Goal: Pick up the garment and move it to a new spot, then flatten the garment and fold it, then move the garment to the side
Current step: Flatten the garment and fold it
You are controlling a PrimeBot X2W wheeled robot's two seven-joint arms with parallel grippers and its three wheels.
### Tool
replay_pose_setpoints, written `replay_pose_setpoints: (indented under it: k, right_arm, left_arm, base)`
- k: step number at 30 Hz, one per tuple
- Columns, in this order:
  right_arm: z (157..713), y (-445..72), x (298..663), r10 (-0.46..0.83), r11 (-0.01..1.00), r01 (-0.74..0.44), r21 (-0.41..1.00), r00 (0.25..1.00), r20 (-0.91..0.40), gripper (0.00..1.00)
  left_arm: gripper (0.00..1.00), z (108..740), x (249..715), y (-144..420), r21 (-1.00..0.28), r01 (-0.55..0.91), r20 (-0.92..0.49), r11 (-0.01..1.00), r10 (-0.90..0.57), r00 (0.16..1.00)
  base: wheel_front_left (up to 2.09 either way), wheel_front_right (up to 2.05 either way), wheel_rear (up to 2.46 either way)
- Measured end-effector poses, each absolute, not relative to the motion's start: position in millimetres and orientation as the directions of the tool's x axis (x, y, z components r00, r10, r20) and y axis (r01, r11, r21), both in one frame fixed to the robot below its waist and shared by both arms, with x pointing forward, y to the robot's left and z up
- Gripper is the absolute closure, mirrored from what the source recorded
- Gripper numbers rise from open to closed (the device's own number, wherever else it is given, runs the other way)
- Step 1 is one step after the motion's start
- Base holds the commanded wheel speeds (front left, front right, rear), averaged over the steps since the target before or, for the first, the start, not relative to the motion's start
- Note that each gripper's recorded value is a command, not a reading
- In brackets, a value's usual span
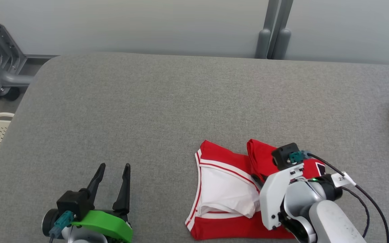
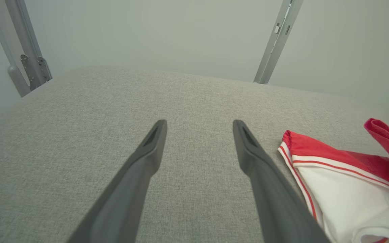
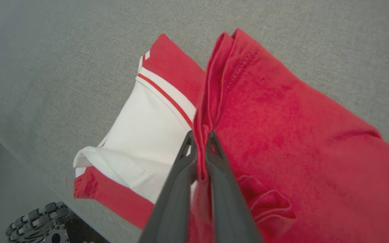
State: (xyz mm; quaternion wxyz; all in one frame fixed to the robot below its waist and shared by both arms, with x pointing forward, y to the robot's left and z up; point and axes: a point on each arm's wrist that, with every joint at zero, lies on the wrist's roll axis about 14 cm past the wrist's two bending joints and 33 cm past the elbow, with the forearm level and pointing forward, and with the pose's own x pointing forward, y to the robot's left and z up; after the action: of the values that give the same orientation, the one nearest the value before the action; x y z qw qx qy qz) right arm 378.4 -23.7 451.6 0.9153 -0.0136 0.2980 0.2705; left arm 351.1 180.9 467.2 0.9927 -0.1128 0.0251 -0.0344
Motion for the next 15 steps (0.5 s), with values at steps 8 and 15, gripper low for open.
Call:
replay_pose_setpoints:
  k: [8,15]
  right_arm:
    - [442.6,21.4,374.9,0.585,0.77,-0.618,0.161,0.581,-0.566,1.0]
    - [434.9,38.5,376.4,0.62,0.734,-0.655,0.182,0.535,-0.573,1.0]
  left_arm:
    - [0.0,465.2,352.1,186.4,-0.223,0.045,-0.05,0.974,-0.057,0.997]
    - [0.0,464.4,356.0,189.1,-0.221,0.037,-0.054,0.975,-0.05,0.997]
  base:
    - [0.0,0.0,0.0]
    - [0.0,0.0,0.0]
